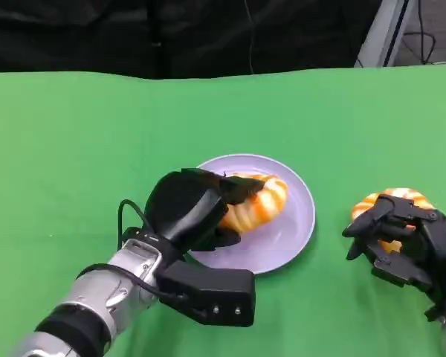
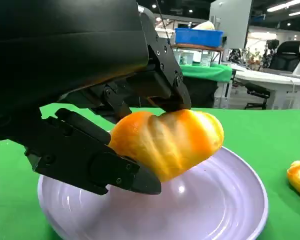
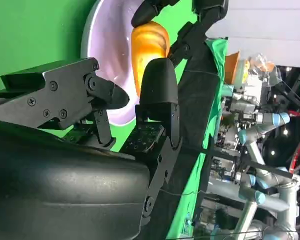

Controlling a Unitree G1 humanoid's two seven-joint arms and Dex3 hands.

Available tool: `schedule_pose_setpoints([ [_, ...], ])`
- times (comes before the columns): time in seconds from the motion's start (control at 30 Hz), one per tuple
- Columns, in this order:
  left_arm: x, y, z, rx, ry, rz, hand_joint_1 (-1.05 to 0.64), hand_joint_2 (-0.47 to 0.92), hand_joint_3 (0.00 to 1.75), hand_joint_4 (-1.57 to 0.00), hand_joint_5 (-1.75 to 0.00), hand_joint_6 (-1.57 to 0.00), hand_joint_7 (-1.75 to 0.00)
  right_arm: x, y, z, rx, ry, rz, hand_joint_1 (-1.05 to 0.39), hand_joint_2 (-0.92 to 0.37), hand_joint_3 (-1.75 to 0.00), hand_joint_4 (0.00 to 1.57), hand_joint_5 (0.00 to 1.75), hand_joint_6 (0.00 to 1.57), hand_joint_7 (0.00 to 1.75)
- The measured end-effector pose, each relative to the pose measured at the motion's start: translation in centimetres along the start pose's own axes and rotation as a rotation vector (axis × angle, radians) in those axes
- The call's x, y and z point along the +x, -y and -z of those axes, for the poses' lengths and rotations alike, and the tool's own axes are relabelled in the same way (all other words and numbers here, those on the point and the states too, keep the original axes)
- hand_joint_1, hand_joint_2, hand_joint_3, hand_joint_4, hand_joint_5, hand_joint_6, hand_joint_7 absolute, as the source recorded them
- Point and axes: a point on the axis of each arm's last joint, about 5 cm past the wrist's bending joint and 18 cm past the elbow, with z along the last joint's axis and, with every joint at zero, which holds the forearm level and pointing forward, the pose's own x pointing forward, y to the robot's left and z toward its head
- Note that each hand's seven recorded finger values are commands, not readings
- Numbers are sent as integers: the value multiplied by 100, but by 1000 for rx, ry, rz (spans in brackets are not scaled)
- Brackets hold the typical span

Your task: Grasp the bread from the table and place it into the plate.

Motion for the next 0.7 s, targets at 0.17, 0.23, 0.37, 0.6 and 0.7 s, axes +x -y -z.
schedule_pose_setpoints([
  [0.17,-1,2,8,15,-15,-1,-59,92,37,-79,-3,-74,-1,-4,-1,4,1,-3,0,6,-81,-68,82,140,92,94],
  [0.23,0,1,12,21,-22,-8,-62,92,43,-80,-2,-74,0,-8,-3,8,2,-7,0,7,-81,-69,83,139,92,95],
  [0.37,0,1,14,22,-24,-11,-64,92,51,-80,-2,-74,0,-11,-3,10,3,-9,0,7,-80,-70,84,138,92,95],
  [0.6,0,0,14,21,-25,-17,-66,92,57,-79,-1,-72,0,-12,-3,11,4,-9,-2,7,-80,-71,84,138,92,96],
  [0.7,2,-4,16,20,-26,-20,-68,92,60,-79,0,-72,0,-12,-2,11,5,-9,-3,7,-80,-71,84,137,91,97],
])
